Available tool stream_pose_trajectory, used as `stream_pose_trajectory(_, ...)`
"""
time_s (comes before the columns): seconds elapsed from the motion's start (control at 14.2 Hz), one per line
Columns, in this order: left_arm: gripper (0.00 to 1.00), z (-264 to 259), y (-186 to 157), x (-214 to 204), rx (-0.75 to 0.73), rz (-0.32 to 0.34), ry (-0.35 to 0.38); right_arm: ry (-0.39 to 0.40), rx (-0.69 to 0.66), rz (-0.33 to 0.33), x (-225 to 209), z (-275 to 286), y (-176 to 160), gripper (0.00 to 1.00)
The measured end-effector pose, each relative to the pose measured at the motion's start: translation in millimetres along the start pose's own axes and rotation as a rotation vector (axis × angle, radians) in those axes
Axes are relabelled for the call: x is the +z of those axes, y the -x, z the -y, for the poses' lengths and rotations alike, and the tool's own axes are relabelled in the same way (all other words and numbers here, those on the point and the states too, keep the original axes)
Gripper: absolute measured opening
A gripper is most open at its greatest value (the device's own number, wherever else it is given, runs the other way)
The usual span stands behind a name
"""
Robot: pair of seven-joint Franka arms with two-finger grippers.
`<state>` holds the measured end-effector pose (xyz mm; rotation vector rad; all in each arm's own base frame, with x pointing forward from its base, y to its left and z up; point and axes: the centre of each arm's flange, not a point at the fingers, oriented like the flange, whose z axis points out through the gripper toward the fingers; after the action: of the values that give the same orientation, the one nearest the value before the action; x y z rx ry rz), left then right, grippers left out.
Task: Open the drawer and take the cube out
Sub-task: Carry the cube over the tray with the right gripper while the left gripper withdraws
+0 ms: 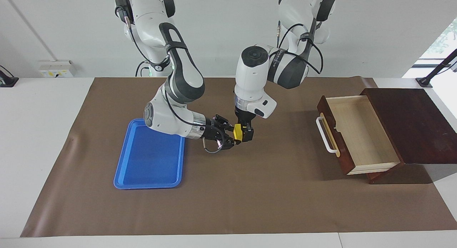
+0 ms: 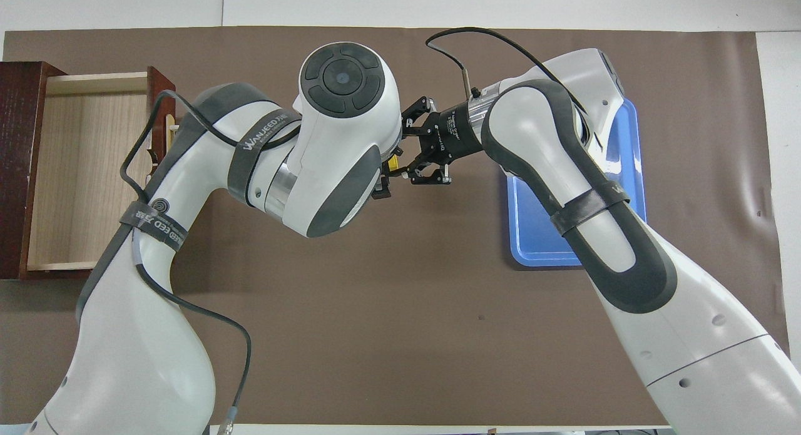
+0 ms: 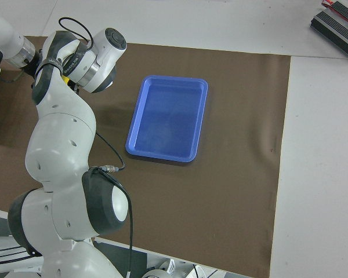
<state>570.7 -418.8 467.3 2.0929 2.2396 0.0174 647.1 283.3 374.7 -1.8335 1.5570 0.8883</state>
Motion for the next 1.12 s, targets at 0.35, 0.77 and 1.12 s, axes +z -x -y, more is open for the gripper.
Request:
stream_pose_trajectory(0.35,1.00,-3.4,-6.2,-4.7,-0.009,-0.007,0.004,0.000,0.000,0.000,0.1,0.0,0.0,0.55)
stream_pose_trajectory(0.77,1.00,-35.4,-86.6,-44.2,0.001,-0.046,-0.007,-0.009,0.007,-0.001,-6.0,1.9,-4.8,0.55)
stream_pose_trajectory(1.12,1.00,-64.9,-169.4,-28.5,0.018,-0.081,-0.062,-0.039,0.034,0.016,-63.5,10.6,-53.0,0.55)
